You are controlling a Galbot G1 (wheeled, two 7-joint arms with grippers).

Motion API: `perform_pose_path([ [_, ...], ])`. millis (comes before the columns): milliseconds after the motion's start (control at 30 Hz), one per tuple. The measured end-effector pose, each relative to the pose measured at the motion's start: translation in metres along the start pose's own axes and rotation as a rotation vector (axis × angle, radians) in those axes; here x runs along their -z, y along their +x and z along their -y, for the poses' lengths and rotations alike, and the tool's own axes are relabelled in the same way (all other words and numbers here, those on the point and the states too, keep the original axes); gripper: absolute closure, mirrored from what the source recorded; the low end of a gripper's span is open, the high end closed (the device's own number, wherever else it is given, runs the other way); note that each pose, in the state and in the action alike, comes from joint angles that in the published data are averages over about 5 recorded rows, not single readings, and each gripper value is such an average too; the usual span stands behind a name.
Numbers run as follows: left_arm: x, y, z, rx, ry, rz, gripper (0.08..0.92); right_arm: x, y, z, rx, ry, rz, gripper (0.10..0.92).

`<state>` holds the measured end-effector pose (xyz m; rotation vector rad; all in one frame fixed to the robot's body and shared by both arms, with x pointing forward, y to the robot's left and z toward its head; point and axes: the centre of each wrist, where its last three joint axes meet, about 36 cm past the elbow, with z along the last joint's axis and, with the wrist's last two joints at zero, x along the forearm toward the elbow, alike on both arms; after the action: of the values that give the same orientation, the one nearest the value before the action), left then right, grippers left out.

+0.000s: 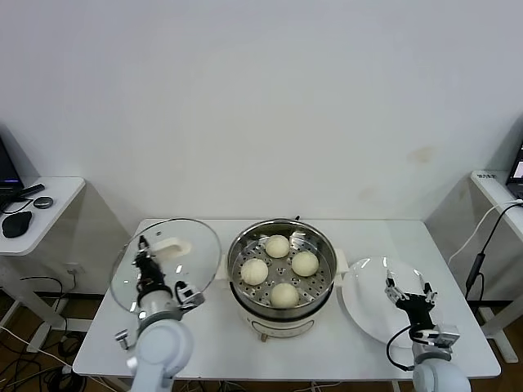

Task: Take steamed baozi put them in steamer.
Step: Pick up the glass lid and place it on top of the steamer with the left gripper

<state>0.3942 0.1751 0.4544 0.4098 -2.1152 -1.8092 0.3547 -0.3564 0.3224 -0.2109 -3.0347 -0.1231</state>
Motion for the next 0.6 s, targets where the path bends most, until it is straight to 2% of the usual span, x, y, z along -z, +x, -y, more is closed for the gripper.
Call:
perform_pose_path([
  [200,0.041,0.015,-0.009,-0.009,0.026,0.067,0.826,-0.003,0.002,0.001,-0.009,0.006,-0.004,0.2],
  [333,0.068,0.025,-0.01,-0.02,0.038,0.128,0.826,-0.005,0.001,0.001,-0.016,0.005,-0.005,0.2],
  [467,0.096,0.037,-0.01,-0.034,0.058,0.21,0.826,-0.007,0.0,0.0,-0.018,0.004,-0.008,0.2],
  [600,0.122,0.051,-0.012,-0.07,0.108,0.314,0.826,-0.008,-0.001,-0.002,-0.019,0.003,-0.009,0.2],
])
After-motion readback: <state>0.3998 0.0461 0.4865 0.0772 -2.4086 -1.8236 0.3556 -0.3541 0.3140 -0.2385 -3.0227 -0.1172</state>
